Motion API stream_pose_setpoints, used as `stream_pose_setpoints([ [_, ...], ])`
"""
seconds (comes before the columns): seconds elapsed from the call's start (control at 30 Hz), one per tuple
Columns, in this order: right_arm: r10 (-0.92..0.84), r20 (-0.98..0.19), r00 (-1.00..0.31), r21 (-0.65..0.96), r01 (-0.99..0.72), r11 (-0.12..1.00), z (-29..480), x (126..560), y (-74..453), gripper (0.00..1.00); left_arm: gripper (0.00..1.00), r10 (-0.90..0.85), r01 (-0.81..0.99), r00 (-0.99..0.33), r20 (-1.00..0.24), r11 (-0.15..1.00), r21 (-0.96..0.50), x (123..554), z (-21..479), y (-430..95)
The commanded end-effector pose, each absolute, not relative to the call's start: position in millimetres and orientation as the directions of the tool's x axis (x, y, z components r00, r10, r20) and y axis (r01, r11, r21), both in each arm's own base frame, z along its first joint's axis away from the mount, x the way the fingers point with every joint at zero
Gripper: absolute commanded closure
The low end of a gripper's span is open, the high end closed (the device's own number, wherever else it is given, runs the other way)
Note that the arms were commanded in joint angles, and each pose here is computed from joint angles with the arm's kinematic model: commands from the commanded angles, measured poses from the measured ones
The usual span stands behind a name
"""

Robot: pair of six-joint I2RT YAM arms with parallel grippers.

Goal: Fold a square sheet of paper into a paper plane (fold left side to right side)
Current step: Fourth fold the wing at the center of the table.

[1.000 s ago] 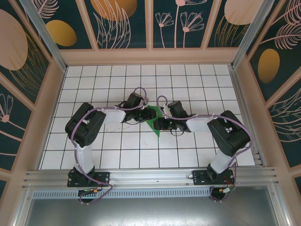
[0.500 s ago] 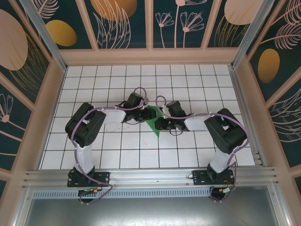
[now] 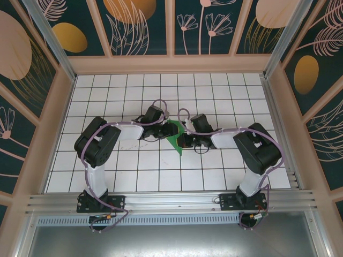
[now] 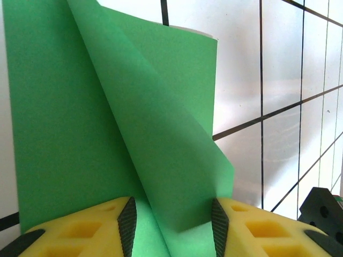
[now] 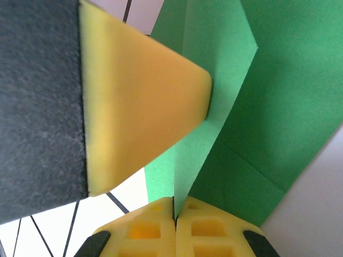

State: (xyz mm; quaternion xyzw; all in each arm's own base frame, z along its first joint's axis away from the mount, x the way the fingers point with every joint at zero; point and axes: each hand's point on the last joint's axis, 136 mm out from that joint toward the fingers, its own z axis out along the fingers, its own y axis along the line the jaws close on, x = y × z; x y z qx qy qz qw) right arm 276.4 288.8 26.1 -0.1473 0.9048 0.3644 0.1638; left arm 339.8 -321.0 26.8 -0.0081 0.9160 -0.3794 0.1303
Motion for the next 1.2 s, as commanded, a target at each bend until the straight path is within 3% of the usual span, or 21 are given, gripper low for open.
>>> stream_pose_setpoints([
  [0.0, -0.155, -0.456, -0.877, 0.614, -0.436, 0.659, 39.4, 278.7, 290.8, 0.94, 0.59, -0.116, 0.036, -0.971, -0.211, 0.796, -0.604, 330.2, -4.5, -298.2],
  [0.37, -0.167, -0.443, -0.881, 0.612, -0.434, 0.661, 35.7, 274.3, 287.4, 0.94, 0.58, -0.141, 0.023, -0.962, -0.232, 0.808, -0.588, 343.7, -1.9, -297.5],
  [0.73, -0.103, -0.487, -0.867, 0.615, -0.424, 0.665, 52.3, 293.8, 289.9, 0.71, 0.6, -0.136, 0.017, -0.968, -0.211, 0.804, -0.595, 339.0, -7.6, -297.9],
  [1.17, -0.12, -0.462, -0.879, 0.607, -0.413, 0.679, 34.6, 296.0, 299.6, 0.66, 0.6, -0.135, 0.021, -0.968, -0.214, 0.8, -0.6, 339.9, -5.3, -299.6],
])
